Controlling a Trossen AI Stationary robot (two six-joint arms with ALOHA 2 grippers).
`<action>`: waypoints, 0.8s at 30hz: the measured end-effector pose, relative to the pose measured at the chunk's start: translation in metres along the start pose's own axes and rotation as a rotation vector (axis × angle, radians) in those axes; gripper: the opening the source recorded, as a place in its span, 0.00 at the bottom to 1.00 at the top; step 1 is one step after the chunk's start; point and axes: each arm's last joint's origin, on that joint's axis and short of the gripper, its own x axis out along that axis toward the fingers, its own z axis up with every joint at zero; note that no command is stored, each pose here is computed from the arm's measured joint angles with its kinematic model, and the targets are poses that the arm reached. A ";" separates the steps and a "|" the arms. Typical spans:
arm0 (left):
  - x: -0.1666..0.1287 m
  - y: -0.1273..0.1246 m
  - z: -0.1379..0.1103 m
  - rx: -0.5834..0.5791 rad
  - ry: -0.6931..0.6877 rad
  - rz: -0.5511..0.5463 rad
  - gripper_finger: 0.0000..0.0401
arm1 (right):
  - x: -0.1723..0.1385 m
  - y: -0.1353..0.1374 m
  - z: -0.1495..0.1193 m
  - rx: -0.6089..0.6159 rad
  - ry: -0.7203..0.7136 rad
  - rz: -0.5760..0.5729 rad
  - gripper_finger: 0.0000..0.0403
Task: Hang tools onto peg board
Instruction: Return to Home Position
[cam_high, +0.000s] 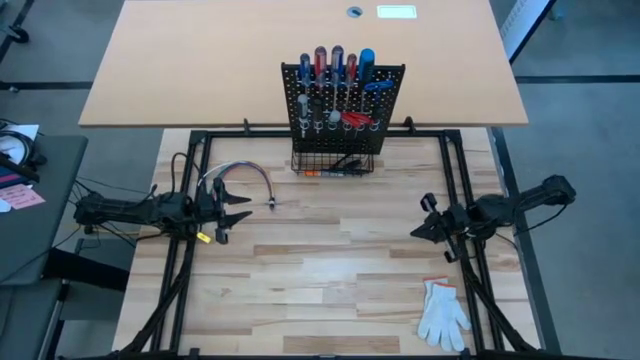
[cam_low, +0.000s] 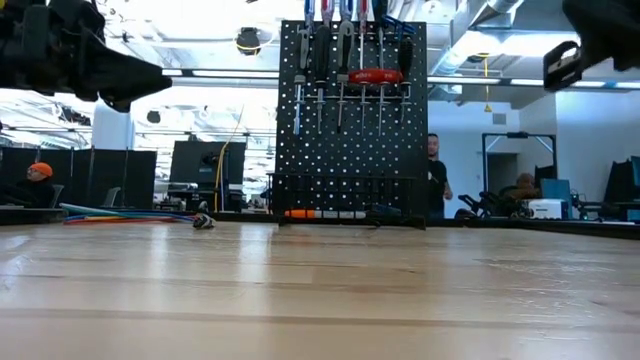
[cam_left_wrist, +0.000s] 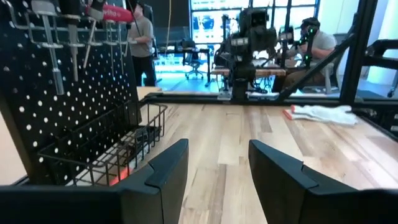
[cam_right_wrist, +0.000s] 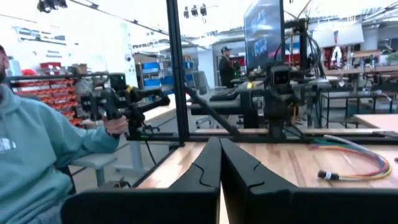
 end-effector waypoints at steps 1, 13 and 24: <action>0.000 0.000 -0.001 0.002 0.006 0.000 0.41 | -0.003 0.000 0.004 -0.002 -0.005 0.000 0.02; 0.000 0.000 -0.002 0.064 0.027 -0.002 0.41 | -0.005 -0.017 -0.013 -0.102 -0.004 -0.204 0.02; 0.000 0.001 -0.006 0.153 0.072 0.005 0.41 | -0.008 -0.033 -0.021 -0.133 0.096 -0.314 0.02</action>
